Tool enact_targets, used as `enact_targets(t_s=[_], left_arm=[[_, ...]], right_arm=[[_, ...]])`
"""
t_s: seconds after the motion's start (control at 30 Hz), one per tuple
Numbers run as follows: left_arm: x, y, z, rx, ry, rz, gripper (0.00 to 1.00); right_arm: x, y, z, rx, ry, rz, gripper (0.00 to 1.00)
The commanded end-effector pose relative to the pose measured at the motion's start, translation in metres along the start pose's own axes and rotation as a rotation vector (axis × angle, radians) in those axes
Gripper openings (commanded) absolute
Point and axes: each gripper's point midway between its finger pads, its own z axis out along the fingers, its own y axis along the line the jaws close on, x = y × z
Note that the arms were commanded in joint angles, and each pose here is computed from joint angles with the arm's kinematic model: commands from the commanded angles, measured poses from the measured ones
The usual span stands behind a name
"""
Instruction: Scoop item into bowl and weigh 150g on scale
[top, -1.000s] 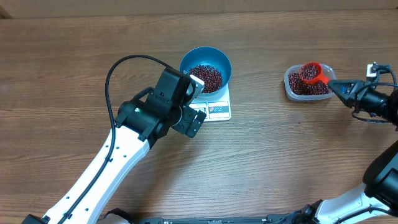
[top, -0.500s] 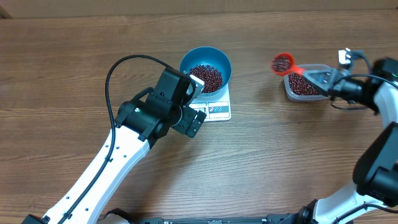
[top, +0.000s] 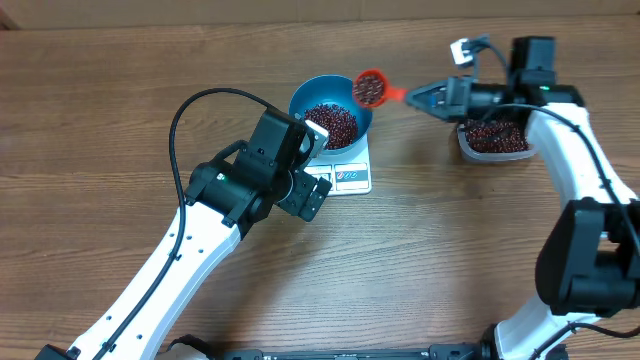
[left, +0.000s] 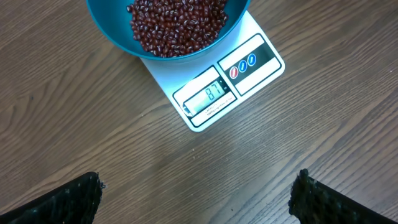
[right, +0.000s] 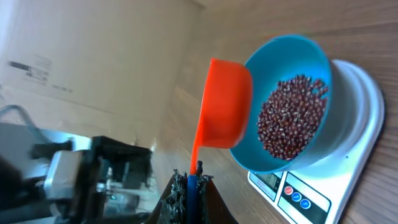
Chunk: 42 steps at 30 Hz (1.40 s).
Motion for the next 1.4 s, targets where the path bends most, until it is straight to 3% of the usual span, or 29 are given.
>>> enact_targets(t_s=[0.0,0.3,0.83,1.37], left_arm=[[-0.004,-0.001,-0.008,0.006,-0.028,0.014,1.00],[-0.004,-0.001,-0.008,0.006,-0.028,0.015,1.00],[-0.004,-0.001,-0.008,0.006,-0.028,0.014,1.00],[-0.004,-0.001,-0.008,0.006,-0.028,0.015,1.00]], right_arm=[[-0.005,-0.005,0.019,0.136,0.006,-0.028,0.04],[0.001,-0.003,0.058,0.281,0.048,-0.094,0.04],[-0.001,0.006,0.075,0.531,0.088,-0.225,0.04],[0.006,0.009,0.075,0.535,0.114,-0.232,0.04]])
